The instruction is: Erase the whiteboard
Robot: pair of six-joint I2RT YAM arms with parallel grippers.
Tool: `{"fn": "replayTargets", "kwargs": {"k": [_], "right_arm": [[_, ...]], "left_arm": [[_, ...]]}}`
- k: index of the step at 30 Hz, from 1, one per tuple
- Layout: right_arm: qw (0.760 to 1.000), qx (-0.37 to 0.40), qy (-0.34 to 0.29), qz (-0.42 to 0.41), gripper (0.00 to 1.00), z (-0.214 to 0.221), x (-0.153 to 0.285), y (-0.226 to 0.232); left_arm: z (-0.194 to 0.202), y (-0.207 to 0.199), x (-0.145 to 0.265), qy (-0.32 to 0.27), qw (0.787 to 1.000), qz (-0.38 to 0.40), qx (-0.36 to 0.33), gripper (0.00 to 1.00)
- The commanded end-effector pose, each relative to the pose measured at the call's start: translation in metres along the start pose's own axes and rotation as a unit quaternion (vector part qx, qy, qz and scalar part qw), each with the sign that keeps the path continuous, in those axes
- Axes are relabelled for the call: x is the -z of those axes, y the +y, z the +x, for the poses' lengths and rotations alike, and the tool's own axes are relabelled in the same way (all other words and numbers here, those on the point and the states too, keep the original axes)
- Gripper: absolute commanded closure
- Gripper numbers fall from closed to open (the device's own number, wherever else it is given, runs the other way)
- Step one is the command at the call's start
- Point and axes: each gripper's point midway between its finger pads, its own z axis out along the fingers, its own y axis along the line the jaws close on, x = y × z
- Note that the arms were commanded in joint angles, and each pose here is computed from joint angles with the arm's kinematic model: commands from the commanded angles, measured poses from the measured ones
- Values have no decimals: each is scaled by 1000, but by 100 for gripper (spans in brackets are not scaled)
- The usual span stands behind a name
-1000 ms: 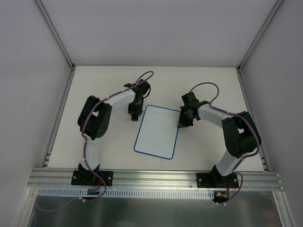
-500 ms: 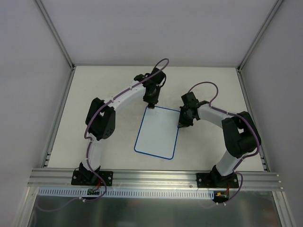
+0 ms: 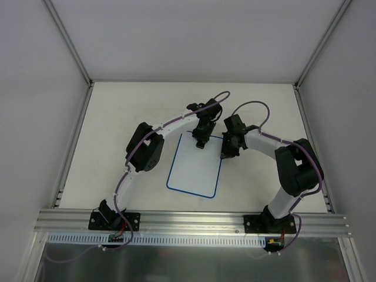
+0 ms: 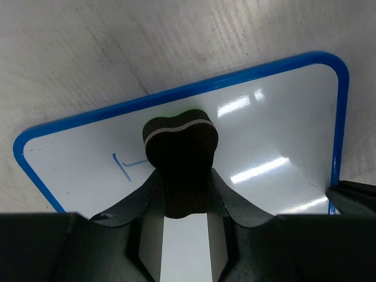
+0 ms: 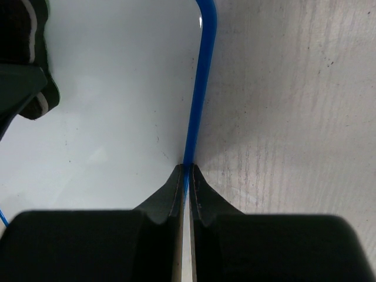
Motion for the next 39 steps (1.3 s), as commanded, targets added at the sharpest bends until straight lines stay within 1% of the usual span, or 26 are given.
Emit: {"fn": "replayTargets", "kwargs": {"k": [1,5,6,10,15,16,19,23,27,29,33,37,39], "right_arm": [[997,26,51,54,100,30,-5,-23],[997,29,48,58,100,30,-4,-23],[996,32,39,73,100,27,-3,-28],[995,33,45,87,100,28,-2,-32],[993,35,46,100,100,29,-1,-36],[993,35,49,102,100,30,-2,-37],[992,36,49,107,100,30,-2,-38],[992,35,52,113,100,31,-3,-41],[992,33,52,112,100,31,-3,-40],[992,34,53,111,100,31,-3,-40],[992,33,52,110,100,30,-4,-38],[992,35,52,109,100,31,-3,-38],[992,34,50,109,100,30,-3,-38]], "left_arm": [[-1,-1,2,1,1000,-3,-20,100],[14,12,-9,22,999,-34,-24,100],[22,17,-11,30,998,-43,-24,100],[42,31,-12,54,996,-70,-29,100],[63,60,0,80,990,-111,-22,100],[71,72,0,91,988,-124,-16,100],[83,92,8,104,985,-140,4,100],[87,127,21,113,980,-158,33,100],[89,146,31,112,977,-175,43,100],[87,145,32,110,978,-170,45,100],[72,126,42,85,986,-130,64,100],[48,98,56,45,992,-108,44,100],[44,88,54,44,994,-93,33,100]]}}
